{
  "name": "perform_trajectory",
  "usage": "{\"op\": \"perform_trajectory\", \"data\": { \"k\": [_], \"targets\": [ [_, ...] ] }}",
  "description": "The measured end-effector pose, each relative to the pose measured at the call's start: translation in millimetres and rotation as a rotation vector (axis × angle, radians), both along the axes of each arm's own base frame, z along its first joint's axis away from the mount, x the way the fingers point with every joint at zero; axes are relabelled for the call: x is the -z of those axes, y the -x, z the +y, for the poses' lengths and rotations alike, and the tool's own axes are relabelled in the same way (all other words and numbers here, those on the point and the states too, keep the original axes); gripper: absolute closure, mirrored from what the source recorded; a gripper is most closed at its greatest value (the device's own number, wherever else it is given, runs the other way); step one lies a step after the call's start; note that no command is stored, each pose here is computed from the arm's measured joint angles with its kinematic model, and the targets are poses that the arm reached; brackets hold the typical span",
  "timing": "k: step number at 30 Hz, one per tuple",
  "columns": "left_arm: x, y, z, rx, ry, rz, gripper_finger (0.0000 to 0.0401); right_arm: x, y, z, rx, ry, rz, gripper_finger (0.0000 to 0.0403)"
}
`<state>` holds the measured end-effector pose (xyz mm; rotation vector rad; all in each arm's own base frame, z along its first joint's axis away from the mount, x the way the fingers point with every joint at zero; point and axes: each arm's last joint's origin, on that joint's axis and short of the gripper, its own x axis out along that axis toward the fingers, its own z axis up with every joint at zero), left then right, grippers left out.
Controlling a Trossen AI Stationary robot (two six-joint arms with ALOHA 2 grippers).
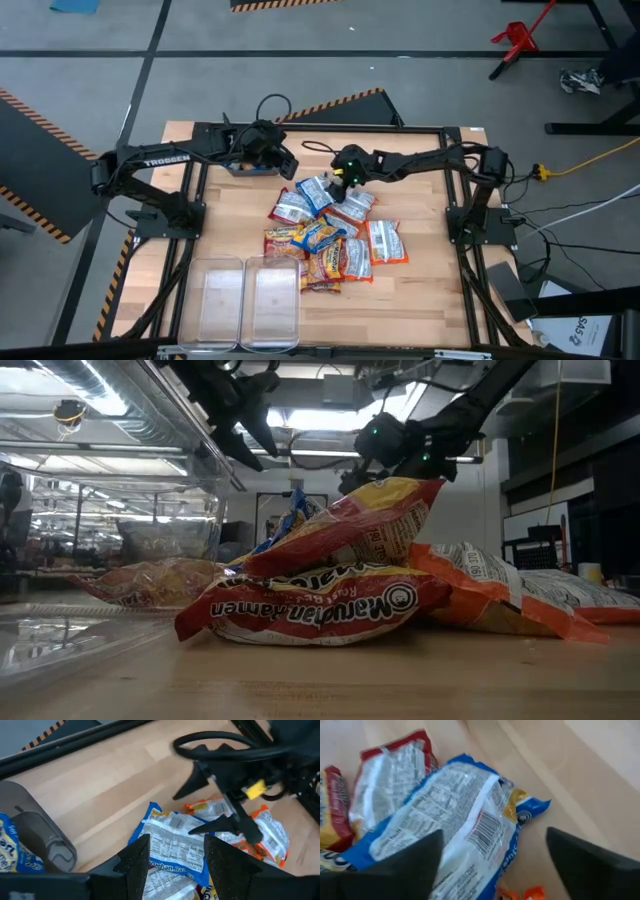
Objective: Sort Maruchan noodles
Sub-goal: Put the blue noodle pack into the black bin
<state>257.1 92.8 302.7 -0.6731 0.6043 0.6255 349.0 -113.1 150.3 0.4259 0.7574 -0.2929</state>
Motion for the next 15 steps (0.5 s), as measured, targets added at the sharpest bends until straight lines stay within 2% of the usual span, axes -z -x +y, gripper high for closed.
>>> {"op": "perform_trajectory", "data": {
  "k": [2, 5, 11, 15],
  "targets": [
    [1.6, -1.8, -1.1, 0.006, 0.002, 0.006, 0.022, 9.5, -2.7, -0.9, 0.014, -0.017, 0.008, 0.0017],
    [4.1, -3.6, -0.6, 0.006, 0.005, 0.015, 0.022, 24.2, -5.2, -1.6, 0.021, -0.037, 0.033, 0.0016],
    [3.2, -5.0, 0.0, 0.006, -0.001, 0.0, 0.022, 32.1, -9.4, -0.8, -0.033, -0.086, 0.011, 0.0074],
    [2.9, -5.3, 0.2, 0.016, -0.013, 0.0, 0.022, 32.1, -9.8, 0.1, -0.041, -0.095, 0.019, 0.0153]
  ]
}}
